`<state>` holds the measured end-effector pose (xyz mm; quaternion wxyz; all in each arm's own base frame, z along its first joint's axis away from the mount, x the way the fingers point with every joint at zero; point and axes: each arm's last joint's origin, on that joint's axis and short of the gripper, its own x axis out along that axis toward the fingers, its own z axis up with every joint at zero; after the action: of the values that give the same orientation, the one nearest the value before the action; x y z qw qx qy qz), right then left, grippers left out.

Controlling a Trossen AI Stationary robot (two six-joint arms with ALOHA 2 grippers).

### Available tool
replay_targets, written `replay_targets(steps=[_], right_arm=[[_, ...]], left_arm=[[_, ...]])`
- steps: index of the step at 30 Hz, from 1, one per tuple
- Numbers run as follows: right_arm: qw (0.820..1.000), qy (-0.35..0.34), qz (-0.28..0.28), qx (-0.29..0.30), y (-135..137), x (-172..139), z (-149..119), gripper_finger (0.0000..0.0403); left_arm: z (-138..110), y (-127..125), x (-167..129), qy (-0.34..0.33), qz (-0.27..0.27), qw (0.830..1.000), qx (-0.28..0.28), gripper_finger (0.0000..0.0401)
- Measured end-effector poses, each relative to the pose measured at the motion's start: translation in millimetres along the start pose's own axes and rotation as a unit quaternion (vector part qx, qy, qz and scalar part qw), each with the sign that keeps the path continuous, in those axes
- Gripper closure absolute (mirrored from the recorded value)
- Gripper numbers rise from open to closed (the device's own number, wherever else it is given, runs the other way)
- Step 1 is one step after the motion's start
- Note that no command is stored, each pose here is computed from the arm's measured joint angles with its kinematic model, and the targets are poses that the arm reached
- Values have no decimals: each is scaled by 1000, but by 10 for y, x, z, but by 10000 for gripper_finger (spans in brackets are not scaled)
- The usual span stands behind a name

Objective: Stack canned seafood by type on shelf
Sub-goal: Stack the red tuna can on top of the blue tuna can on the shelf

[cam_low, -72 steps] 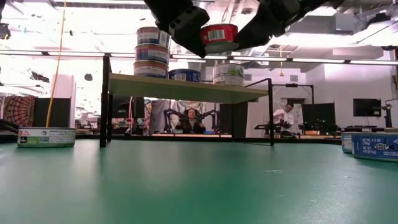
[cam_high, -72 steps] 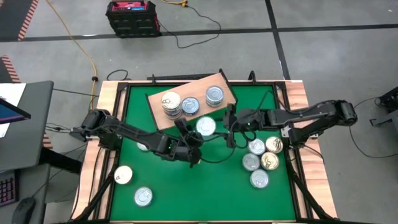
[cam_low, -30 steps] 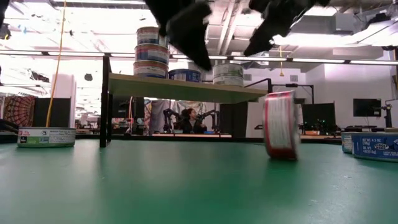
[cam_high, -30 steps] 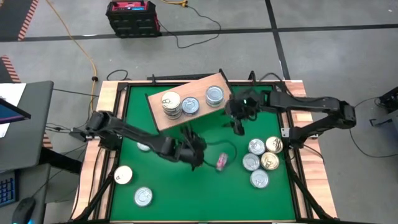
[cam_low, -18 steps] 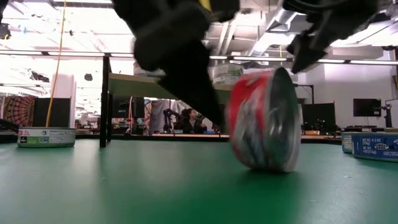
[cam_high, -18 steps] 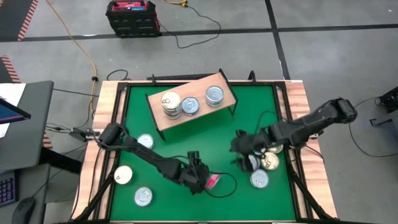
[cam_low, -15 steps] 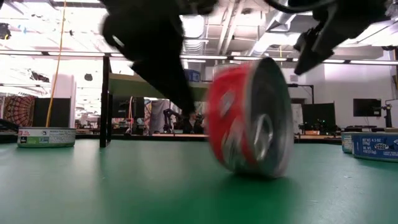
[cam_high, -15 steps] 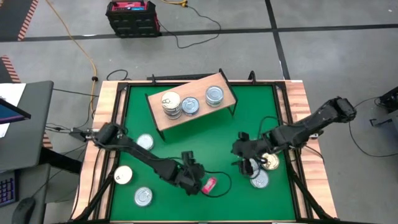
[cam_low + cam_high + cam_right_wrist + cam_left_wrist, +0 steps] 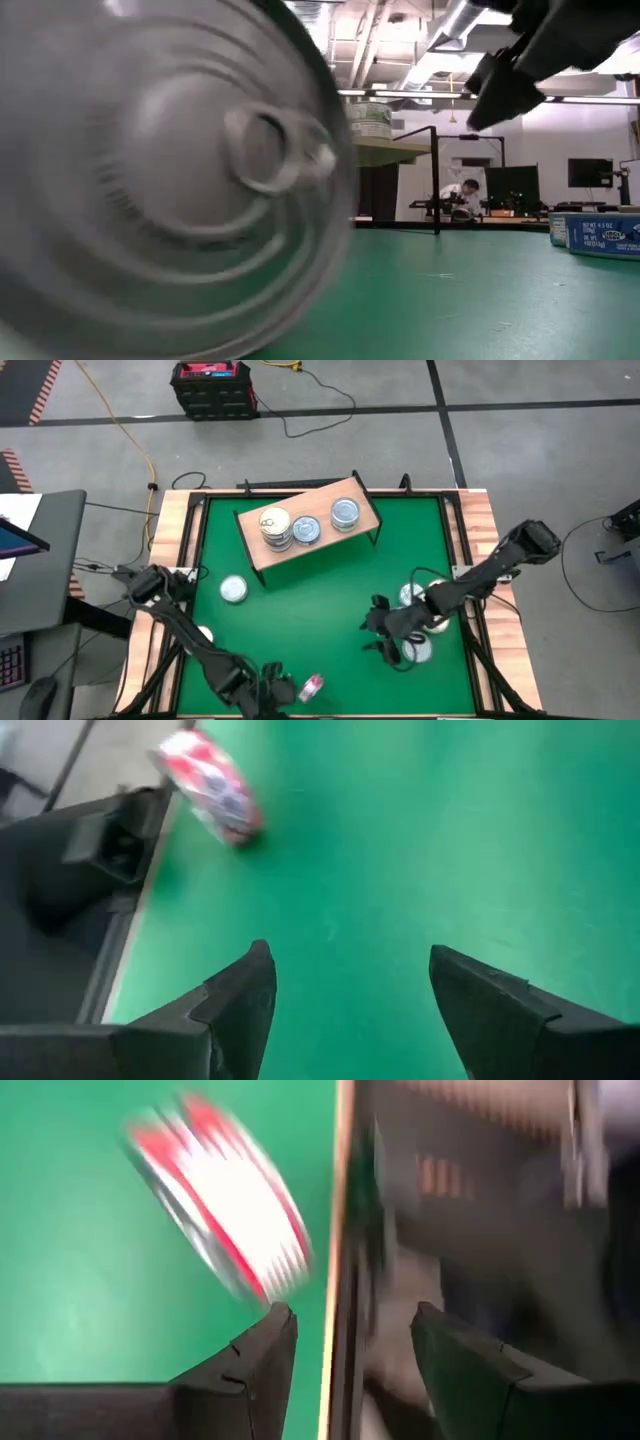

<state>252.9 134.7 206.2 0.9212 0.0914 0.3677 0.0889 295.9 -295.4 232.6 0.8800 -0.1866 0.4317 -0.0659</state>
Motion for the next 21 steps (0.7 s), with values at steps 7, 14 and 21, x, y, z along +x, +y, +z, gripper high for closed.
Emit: replay_targets(steps=[7,14,21], right_arm=[[999,-37,20,4,-32,37,101,117],[998,-55,25,4,-41,19,149,117],[996,-80,28,7,-29,32,191,117]], left_arm=[[-296,-37,291,-17,51,994,-95,182],[-410,73,523,15,140,987,-82,172],[-346,190,436,-29,212,976,-50,172]])
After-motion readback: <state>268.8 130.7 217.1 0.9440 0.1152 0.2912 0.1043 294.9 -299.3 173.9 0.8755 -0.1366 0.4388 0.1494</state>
